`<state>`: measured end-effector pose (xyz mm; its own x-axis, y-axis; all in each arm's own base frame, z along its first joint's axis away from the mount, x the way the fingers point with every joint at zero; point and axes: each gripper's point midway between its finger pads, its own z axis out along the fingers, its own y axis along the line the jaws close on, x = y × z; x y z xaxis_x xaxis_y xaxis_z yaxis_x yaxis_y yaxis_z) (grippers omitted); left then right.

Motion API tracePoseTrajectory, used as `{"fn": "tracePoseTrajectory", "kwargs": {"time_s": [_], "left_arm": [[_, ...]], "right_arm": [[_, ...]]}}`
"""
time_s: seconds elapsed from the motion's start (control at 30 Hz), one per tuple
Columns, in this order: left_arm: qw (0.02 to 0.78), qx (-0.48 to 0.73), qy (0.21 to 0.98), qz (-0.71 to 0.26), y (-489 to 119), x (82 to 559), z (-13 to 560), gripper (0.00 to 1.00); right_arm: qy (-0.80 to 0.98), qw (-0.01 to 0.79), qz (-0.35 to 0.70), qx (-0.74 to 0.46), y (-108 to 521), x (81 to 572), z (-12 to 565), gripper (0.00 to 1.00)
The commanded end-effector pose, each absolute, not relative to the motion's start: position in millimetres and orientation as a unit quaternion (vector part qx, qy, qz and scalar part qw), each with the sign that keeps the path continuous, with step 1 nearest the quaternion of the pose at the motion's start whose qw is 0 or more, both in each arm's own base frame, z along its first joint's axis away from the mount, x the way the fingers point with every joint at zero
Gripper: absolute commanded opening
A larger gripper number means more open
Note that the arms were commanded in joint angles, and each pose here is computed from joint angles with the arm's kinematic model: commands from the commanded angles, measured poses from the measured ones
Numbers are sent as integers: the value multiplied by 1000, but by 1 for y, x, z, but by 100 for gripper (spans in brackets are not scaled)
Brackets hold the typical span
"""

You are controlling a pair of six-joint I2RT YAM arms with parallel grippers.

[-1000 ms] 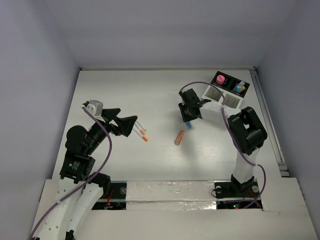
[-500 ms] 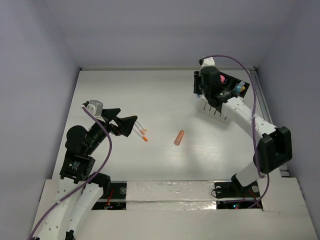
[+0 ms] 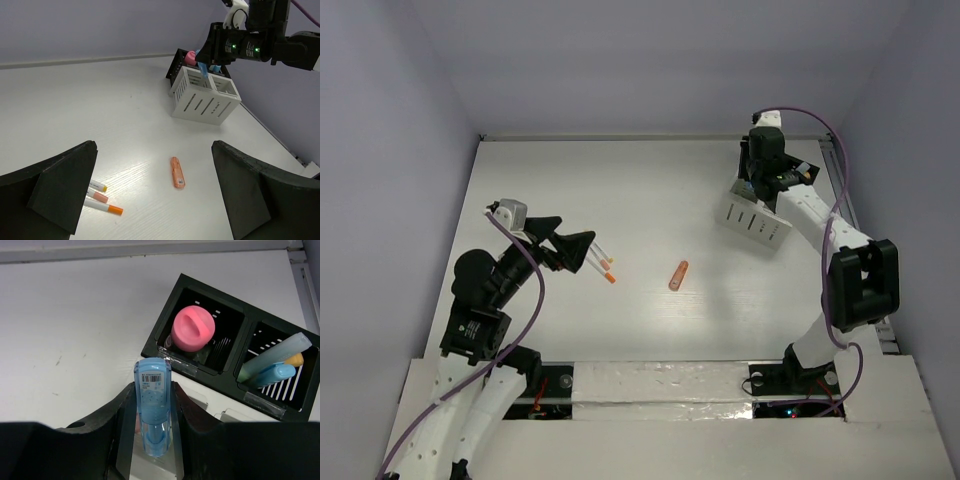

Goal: Sort the stationery into containers
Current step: Place the stationery in the storage box, then pick up the stationery from the center of the board.

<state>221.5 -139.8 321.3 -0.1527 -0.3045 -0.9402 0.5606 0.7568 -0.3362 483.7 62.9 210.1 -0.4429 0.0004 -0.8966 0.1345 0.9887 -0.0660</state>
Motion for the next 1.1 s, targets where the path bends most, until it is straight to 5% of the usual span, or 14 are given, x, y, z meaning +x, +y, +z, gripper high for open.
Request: {"fn": "tracePoseTrajectory", "kwargs": {"time_s": [0.0,0.27,0.4,0.5,0.73,1.07], "left_arm": [[657,103,664,-343,-142,223,332,99],[658,101,665,-339,-141,224,332,99],[659,101,663,-339,-141,223,333,99],[659,101,663,-339,-141,223,333,99],[660,102,661,-341,-141,222,334,99],[660,102,661,-341,-141,222,334,99]], "right_arm": [[827,555,-72,51,62,491,218,24],[831,547,-73,67,57,478,202,39],[830,548,-68,75,56,474,210,65],[820,565,-42,78,60,464,230,75],[811,582,62,24,118,426,258,78],[889,400,196,-111,248,306,134,80]]}}
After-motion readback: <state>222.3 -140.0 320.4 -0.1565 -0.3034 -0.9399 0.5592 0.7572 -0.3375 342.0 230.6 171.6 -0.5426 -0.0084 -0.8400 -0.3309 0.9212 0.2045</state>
